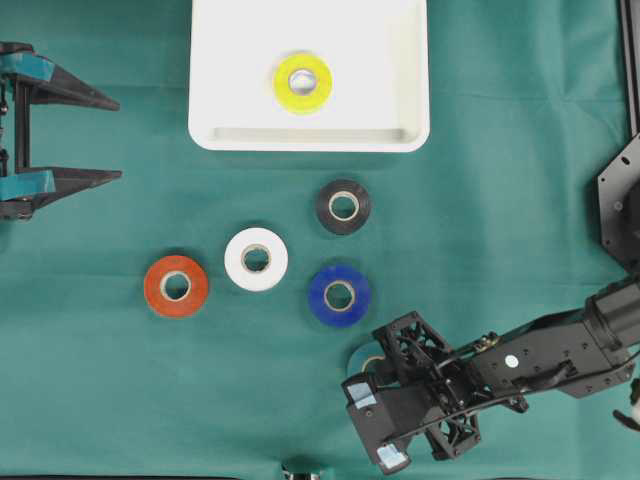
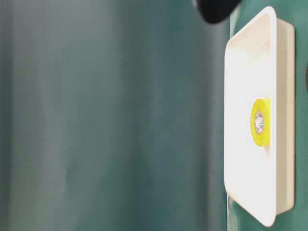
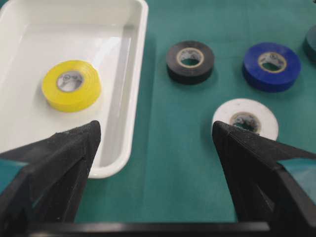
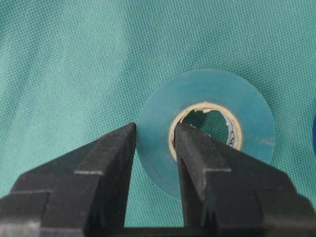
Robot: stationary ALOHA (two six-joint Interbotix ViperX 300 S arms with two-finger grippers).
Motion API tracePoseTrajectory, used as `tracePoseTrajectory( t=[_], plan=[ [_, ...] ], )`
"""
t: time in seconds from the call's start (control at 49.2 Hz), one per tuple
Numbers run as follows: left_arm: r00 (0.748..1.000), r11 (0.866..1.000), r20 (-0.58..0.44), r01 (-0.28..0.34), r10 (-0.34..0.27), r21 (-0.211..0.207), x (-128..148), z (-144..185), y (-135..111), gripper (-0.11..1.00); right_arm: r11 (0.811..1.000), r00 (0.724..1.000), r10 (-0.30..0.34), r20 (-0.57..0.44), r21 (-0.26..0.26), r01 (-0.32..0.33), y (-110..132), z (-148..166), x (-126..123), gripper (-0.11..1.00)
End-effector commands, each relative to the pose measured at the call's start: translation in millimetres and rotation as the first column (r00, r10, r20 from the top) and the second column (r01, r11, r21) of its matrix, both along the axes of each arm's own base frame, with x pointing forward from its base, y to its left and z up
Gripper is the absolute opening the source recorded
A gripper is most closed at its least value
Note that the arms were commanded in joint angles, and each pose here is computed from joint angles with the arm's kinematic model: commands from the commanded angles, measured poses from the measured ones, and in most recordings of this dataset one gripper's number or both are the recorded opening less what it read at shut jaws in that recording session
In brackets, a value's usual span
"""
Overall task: Pick up the tape from a random location and place it into the white case.
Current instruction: 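Lower the right gripper and close it on the teal tape rim, then lift the teal tape and carry it toward the white tray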
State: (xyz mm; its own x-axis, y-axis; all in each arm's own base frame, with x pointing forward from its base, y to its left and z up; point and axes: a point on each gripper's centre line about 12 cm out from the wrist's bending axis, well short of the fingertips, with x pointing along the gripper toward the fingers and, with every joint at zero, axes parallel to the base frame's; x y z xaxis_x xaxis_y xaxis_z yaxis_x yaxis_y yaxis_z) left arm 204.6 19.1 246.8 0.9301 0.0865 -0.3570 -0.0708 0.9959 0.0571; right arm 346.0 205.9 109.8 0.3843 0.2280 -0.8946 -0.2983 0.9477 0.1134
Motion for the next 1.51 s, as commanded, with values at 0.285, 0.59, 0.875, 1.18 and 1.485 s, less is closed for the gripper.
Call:
tracePoseTrajectory(
  t=[0.285, 0.59, 0.875, 1.18, 1.485],
  plan=[
    [1.000, 1.000, 0.012, -0.004, 0.004, -0.002, 2, 4, 1, 0.99, 1.000, 0.998, 0.007, 0.058, 0.026, -0.008, 0, 50, -2, 0.28],
    [1.000, 1.000, 0.014, -0.003, 0.003, 0.000, 2, 4, 1, 0.99, 1.000, 0.999, 0.016, 0.038, -0.016, -0.016, -4, 87, -5, 0.28],
    [1.000, 1.000, 0.015, -0.003, 0.003, 0.000, 2, 4, 1, 0.99, 0.997, 1.000, 0.019, 0.007, -0.070, -0.018, -9, 121, -8, 0.28],
    [1.000, 1.000, 0.015, -0.002, 0.002, 0.000, 2, 4, 0, 0.99, 0.996, 1.000, 0.007, -0.013, -0.089, -0.008, -16, 161, -16, 0.28],
    [1.000, 1.000, 0.012, -0.002, 0.002, 0.000, 2, 4, 0, 0.99, 0.994, 0.999, -0.038, -0.035, -0.106, 0.035, -22, 188, -21, 0.28]
  ],
)
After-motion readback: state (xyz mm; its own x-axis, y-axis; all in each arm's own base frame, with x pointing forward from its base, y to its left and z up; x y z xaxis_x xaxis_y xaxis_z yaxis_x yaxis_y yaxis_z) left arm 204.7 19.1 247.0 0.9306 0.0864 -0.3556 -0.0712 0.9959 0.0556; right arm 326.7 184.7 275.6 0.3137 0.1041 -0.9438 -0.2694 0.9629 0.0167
